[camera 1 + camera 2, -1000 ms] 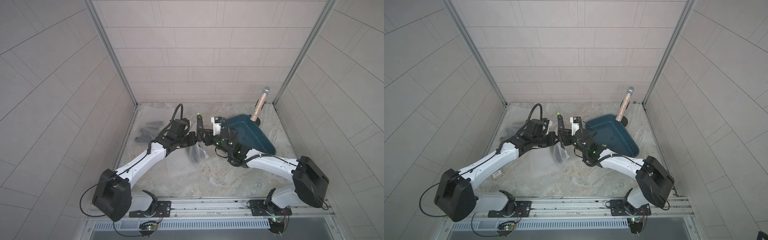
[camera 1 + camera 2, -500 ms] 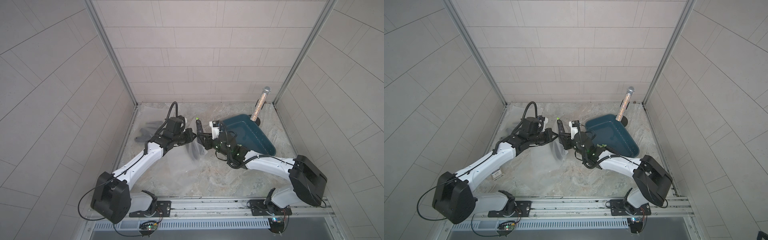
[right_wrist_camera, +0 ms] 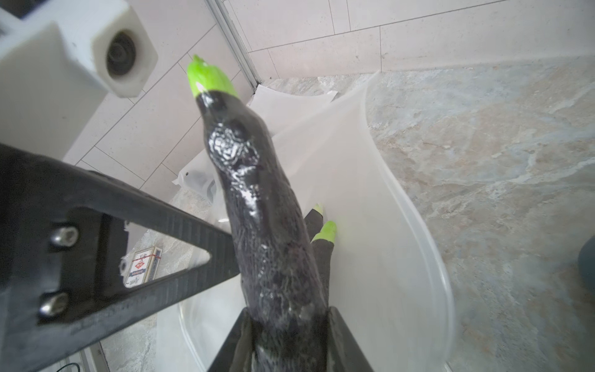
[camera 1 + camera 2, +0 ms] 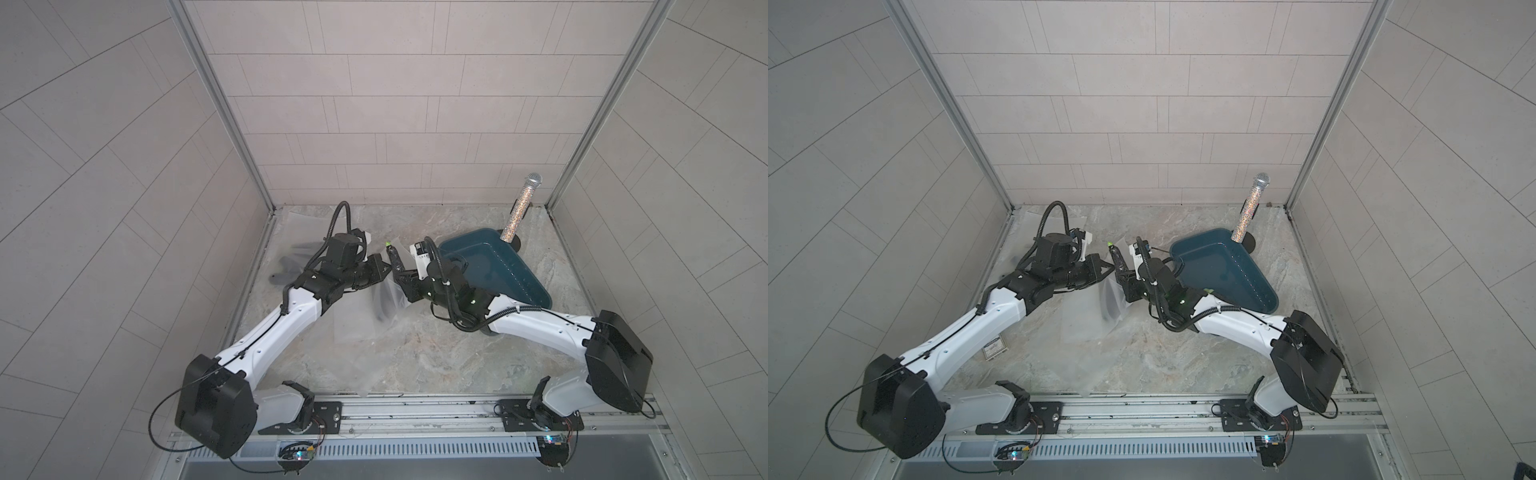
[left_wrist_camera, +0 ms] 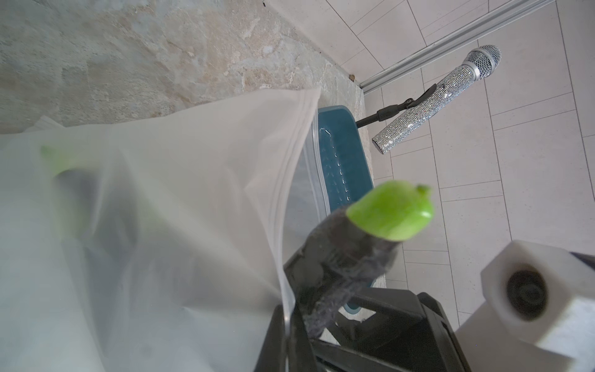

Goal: Place the eggplant in a zip-top bag and seal the zipper
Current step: Place the eggplant in the zipper food storage bag.

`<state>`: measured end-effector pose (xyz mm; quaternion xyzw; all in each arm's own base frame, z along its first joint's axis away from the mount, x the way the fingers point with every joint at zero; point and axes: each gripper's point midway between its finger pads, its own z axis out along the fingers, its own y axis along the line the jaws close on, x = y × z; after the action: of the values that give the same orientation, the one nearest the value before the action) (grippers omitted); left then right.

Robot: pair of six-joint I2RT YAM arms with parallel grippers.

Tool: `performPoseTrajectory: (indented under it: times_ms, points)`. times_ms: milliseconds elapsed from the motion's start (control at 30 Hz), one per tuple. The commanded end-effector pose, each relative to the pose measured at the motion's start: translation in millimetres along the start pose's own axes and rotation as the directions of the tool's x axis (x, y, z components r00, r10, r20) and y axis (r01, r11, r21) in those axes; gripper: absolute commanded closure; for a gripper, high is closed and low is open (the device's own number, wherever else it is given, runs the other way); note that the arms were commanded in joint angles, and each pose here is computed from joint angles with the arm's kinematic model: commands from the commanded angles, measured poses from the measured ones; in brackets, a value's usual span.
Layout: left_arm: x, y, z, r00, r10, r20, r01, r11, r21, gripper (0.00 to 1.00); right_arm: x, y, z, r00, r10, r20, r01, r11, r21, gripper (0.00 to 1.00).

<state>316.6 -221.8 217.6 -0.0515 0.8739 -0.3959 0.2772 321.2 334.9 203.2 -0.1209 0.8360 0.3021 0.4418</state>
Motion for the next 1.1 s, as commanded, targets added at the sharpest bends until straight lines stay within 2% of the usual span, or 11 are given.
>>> performPoseTrajectory:
  times_ms: [0, 133, 267, 367, 533, 633, 733, 867, 1067]
  points:
    - [-10.0, -9.4, -11.1, 0.998, 0.037, 0.049, -0.037, 0.999, 0.018, 1.00, 20.0, -5.9, 3.9, 0.994, -0.041, -0.102, 0.046, 0.998, 0.042, 0.68]
    - [-8.4, -8.8, -10.6, 0.998, 0.042, 0.041, -0.043, 0.999, 0.018, 1.00, 8.7, -2.4, 2.3, 0.994, -0.056, -0.090, 0.061, 0.997, 0.045, 0.55]
    - [-5.8, -6.1, -10.9, 0.998, 0.044, 0.039, -0.045, 0.999, 0.012, 1.00, -14.0, -1.5, -3.0, 0.997, -0.071, -0.042, 0.074, 0.995, 0.069, 0.53]
    - [-3.0, -6.1, -10.1, 0.999, 0.044, 0.028, -0.045, 0.999, 0.017, 1.00, -25.8, -3.6, -0.9, 0.997, -0.072, -0.019, 0.074, 0.994, 0.082, 0.53]
    - [-2.3, -7.4, -11.3, 0.999, 0.046, 0.028, -0.046, 0.999, 0.021, 1.00, -29.4, -4.6, 14.4, 0.997, -0.070, -0.033, 0.072, 0.994, 0.082, 0.62]
    - [-3.2, -4.7, -14.0, 0.998, 0.044, 0.040, -0.044, 0.999, 0.003, 1.00, -24.4, -7.6, 17.8, 0.997, -0.046, -0.069, 0.051, 0.996, 0.074, 0.61]
    - [-11.4, 3.2, -16.4, 0.995, 0.040, 0.094, -0.037, 0.998, -0.042, 1.00, -25.9, -4.2, 2.5, 0.997, -0.036, -0.074, 0.039, 0.998, 0.039, 0.55]
    - [-25.2, 11.1, -17.4, 0.985, 0.019, 0.171, -0.006, 0.997, -0.078, 1.00, -24.7, 5.5, -34.7, 0.996, -0.053, -0.070, 0.050, 0.998, -0.043, 0.51]
    - [-40.3, 14.0, -18.9, 0.971, -0.014, 0.238, 0.036, 0.995, -0.090, 1.00, 17.8, 10.7, -63.5, 0.980, -0.092, -0.177, 0.064, 0.985, -0.159, 0.52]
